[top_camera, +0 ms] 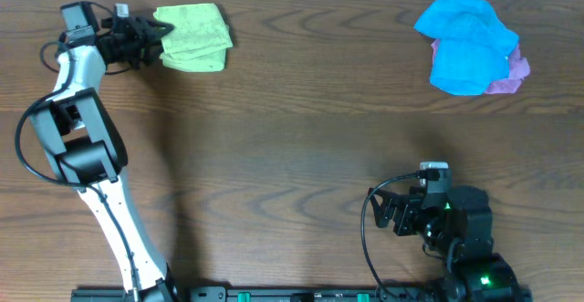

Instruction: Fold the cloth

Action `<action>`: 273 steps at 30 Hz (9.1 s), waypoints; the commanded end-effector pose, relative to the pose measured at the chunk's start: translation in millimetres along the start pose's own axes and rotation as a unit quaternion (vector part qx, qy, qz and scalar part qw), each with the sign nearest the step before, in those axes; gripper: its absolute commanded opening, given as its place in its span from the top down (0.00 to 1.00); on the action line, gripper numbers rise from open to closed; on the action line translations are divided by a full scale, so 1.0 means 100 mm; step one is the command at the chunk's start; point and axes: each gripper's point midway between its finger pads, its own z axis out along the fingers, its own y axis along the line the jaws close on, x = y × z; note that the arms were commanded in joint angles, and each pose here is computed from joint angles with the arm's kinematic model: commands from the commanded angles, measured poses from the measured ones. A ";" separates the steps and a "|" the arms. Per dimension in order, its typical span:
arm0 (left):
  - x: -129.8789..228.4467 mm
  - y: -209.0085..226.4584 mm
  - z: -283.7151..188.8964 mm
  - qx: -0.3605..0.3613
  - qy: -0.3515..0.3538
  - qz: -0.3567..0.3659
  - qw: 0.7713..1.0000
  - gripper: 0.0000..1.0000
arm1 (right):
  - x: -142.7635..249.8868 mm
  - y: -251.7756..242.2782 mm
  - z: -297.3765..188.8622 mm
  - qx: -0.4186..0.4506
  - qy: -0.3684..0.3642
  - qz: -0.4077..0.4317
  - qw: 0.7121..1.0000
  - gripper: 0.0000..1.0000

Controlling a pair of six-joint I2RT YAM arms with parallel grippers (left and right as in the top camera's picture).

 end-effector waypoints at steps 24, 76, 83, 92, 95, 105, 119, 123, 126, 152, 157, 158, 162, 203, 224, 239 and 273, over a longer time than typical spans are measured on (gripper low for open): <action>-0.06 -0.94 -0.48 0.036 -0.039 0.117 0.992 0.77 | 0.01 -0.01 0.00 0.000 -0.001 0.009 1.000 0.01; 0.10 -0.05 0.56 -0.255 -0.093 0.181 0.945 0.94 | 0.01 -0.01 0.00 0.001 -0.001 0.010 1.000 0.01; 0.14 -0.43 0.33 -0.265 -0.074 0.211 0.938 0.95 | 0.01 -0.01 0.00 0.000 -0.001 0.010 1.000 0.01; 0.21 -1.00 -0.02 -0.273 -0.056 0.246 0.929 0.89 | 0.01 -0.01 0.00 0.000 -0.001 0.009 1.000 0.01; 0.31 -1.14 -0.17 -0.280 -0.040 0.253 0.925 0.81 | 0.01 -0.01 0.00 0.000 -0.001 0.009 1.000 0.01; 0.60 -1.32 -0.47 -0.298 -0.006 0.246 0.922 0.04 | 0.01 -0.01 0.00 0.000 -0.001 0.010 1.000 0.01; 0.93 -1.31 -0.97 -0.368 0.011 0.201 0.908 0.04 | 0.01 -0.01 0.00 0.000 -0.001 0.009 1.000 0.01; 1.03 -1.48 -1.18 -0.379 0.002 0.232 0.896 0.04 | 0.01 -0.01 0.00 0.000 -0.001 0.009 1.000 0.01; 1.12 -1.54 -1.36 -0.395 -0.003 0.236 0.888 0.04 | 0.01 -0.01 0.00 0.000 -0.001 0.009 1.000 0.01; 1.80 -2.02 -1.81 -0.377 -0.038 0.343 0.860 0.05 | 0.01 -0.01 0.00 0.000 -0.001 0.010 1.000 0.01; 1.95 -1.89 -1.87 -0.365 -0.058 0.354 0.859 0.05 | 0.01 -0.01 0.00 0.000 -0.001 0.009 1.000 0.01; 1.98 -1.86 -1.88 -0.361 -0.064 0.358 0.859 0.05 | 0.01 -0.01 0.00 0.000 -0.001 0.010 1.000 0.01; 2.13 -1.69 -1.93 -0.345 -0.089 0.371 0.857 0.05 | 0.01 -0.01 0.00 0.000 -0.001 0.010 1.000 0.01; 3.40 0.47 -1.91 -0.276 -0.189 0.447 0.830 0.05 | 0.01 -0.01 0.00 0.000 -0.001 0.009 1.000 0.01; 3.69 0.84 -1.98 -0.318 -0.107 0.498 0.800 0.05 | 0.01 -0.01 0.00 0.000 -0.001 0.009 1.000 0.01; 3.67 0.81 -1.99 -0.317 -0.117 0.505 0.794 0.05 | 0.01 -0.01 0.00 0.000 -0.001 0.009 1.000 0.01; 3.67 0.81 -1.99 -0.317 -0.117 0.505 0.794 0.05 | 0.15 -0.60 -0.03 0.129 -0.056 -0.049 0.989 0.01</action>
